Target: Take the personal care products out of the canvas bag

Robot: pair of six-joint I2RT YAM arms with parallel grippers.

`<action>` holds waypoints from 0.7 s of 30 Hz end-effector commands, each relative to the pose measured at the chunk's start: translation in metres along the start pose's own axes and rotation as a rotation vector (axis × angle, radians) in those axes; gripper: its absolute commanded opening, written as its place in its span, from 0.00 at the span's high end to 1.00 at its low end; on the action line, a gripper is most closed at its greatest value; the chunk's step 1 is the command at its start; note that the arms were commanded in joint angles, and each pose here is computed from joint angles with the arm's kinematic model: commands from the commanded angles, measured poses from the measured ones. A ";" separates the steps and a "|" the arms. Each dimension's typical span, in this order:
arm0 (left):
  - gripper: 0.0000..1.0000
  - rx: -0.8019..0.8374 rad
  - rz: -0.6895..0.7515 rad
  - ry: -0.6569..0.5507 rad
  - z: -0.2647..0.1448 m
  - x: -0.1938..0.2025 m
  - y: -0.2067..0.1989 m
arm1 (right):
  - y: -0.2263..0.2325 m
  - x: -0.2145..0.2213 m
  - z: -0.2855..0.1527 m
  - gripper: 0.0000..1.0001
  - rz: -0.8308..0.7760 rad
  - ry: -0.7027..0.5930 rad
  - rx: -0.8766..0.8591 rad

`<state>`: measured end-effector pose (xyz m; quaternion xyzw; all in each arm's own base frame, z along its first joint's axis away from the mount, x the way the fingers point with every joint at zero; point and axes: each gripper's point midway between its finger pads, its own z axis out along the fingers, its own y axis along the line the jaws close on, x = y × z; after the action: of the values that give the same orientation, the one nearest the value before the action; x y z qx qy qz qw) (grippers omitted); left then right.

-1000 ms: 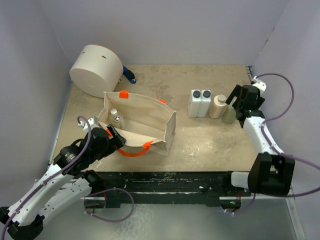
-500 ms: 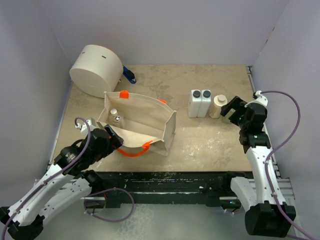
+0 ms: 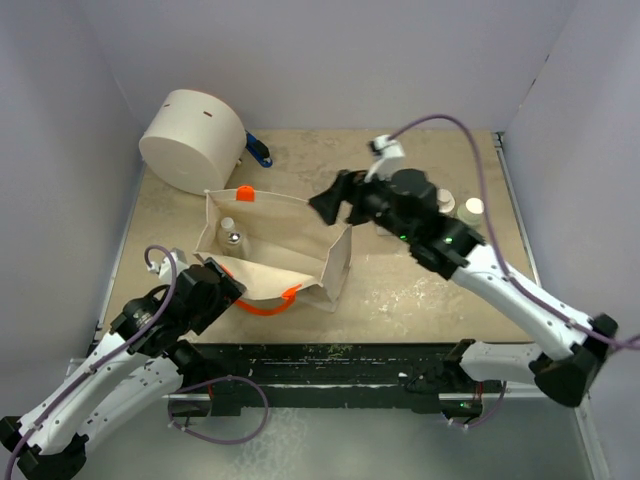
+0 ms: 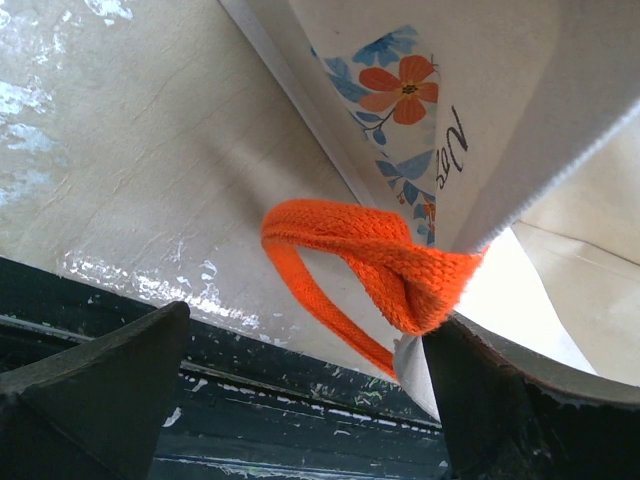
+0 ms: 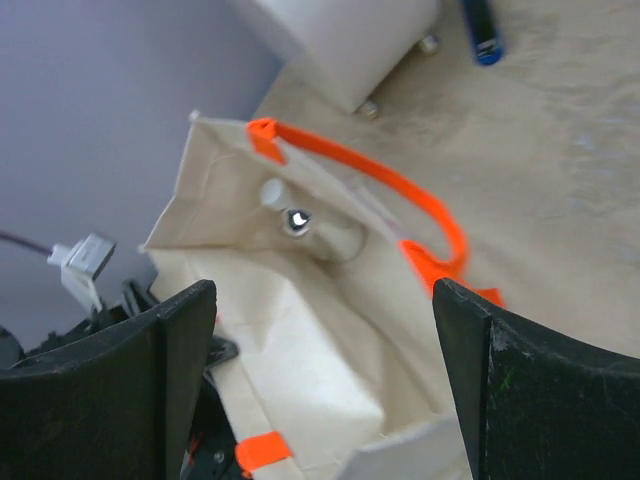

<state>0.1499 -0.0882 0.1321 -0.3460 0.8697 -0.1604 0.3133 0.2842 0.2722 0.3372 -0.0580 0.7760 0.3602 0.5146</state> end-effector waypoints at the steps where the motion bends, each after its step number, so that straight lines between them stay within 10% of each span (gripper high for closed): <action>1: 0.00 -0.031 -0.006 0.000 0.001 0.001 0.008 | 0.055 0.020 0.038 0.10 -0.139 0.019 -0.038; 21: 0.00 -0.005 -0.006 -0.005 0.000 0.000 0.006 | 0.080 0.164 0.179 0.16 -0.333 0.335 -0.045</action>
<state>0.1487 -0.0884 0.1321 -0.3499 0.8666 -0.1680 0.3135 0.2997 0.4689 0.1775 -0.2392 0.8447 0.2531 0.4065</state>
